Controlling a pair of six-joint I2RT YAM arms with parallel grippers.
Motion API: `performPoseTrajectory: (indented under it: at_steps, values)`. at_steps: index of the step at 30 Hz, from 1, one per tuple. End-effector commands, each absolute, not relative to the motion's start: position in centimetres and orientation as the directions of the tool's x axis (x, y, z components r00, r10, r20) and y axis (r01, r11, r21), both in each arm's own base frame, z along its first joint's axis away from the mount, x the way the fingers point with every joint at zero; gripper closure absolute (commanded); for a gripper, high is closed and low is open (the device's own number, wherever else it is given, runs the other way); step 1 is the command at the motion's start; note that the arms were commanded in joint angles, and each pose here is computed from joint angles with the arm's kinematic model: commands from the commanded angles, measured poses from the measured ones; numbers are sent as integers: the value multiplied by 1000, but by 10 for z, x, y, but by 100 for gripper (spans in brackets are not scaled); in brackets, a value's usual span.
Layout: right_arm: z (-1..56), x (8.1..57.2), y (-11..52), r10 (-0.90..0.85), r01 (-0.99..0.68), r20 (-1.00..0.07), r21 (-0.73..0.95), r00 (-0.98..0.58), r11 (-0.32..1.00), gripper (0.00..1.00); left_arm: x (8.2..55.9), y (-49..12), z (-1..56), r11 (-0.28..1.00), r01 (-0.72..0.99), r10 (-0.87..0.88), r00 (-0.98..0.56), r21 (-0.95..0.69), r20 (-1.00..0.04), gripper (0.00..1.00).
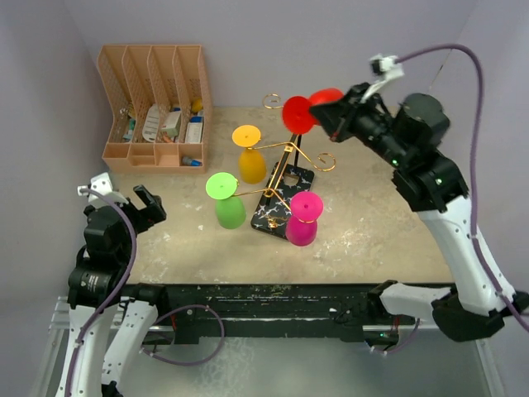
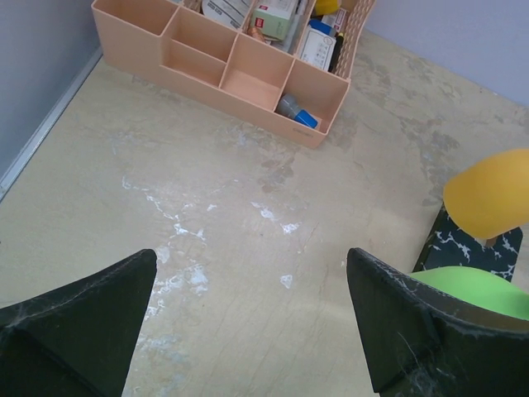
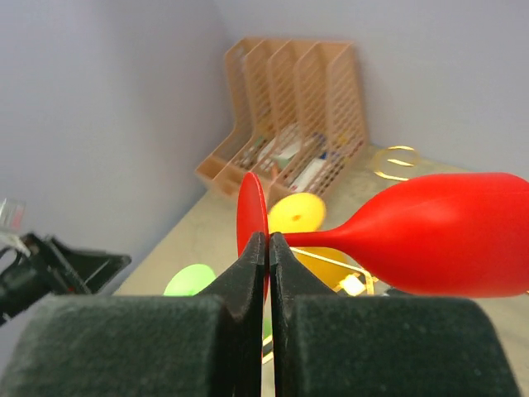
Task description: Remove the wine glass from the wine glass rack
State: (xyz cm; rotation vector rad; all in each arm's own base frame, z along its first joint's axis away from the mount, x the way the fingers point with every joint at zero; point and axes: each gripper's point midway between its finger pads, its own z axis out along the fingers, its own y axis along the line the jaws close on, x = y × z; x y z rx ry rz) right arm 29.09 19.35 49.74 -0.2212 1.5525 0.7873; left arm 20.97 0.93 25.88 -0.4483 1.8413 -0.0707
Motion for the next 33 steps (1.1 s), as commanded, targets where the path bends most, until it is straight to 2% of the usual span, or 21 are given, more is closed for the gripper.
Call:
performPoseTrajectory:
  at_steps: [1,8,14,17,22,25,30,33]
  values:
    - [521,279,241,173,-657,-982,181,-78,732,100,204,4,301,890,-242,-427,-146,-386,-893,1]
    - [539,261,318,20,-686,-997,-32,68,727,100,172,0,379,825,-230,-548,-107,-515,-830,0]
    - [529,244,349,-88,-667,-971,-218,223,712,100,144,-29,427,771,-50,-636,-114,-635,-763,0]
    - [519,228,347,-126,-618,-949,-285,289,733,100,143,-58,437,737,86,-649,-190,-671,-737,1]
    - [499,209,308,-185,-511,-941,-311,284,801,100,158,-111,435,660,277,-579,-404,-698,-708,1]
    - [485,188,285,-221,-483,-936,-332,273,811,100,159,-134,442,592,387,-530,-473,-707,-703,1]
    - [456,144,279,-326,-500,-908,-417,262,759,100,151,-166,444,413,485,-471,-612,-771,-636,1]
    - [432,124,281,-457,-430,-843,-538,284,725,100,142,-180,442,273,479,-440,-709,-834,-552,3]
